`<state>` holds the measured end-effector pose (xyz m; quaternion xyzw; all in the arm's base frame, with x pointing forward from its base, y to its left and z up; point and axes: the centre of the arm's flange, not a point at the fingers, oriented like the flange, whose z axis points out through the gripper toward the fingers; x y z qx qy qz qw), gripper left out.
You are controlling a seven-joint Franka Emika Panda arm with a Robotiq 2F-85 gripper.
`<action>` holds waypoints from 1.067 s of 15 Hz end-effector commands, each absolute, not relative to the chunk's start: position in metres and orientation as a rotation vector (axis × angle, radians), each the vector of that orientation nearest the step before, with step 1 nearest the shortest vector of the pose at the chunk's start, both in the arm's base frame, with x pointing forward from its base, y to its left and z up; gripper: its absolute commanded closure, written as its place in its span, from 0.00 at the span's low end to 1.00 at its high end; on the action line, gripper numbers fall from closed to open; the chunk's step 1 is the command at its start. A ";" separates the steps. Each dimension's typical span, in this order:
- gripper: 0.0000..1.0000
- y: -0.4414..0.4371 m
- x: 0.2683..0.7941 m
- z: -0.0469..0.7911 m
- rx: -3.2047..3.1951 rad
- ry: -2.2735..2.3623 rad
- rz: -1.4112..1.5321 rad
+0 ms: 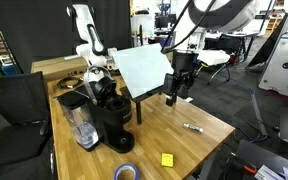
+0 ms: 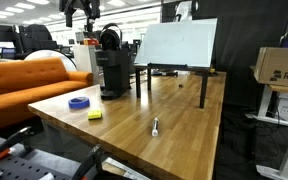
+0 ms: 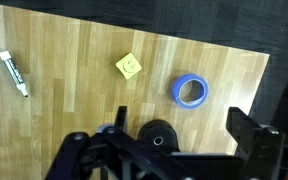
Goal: Close the coffee machine lid
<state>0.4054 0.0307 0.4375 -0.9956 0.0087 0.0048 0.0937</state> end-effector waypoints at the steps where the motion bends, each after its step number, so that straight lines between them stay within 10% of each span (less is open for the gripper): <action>1: 0.00 0.023 0.434 0.461 -2.952 -0.031 -0.024; 16: 0.00 -0.069 0.611 0.509 -2.749 -0.181 -0.262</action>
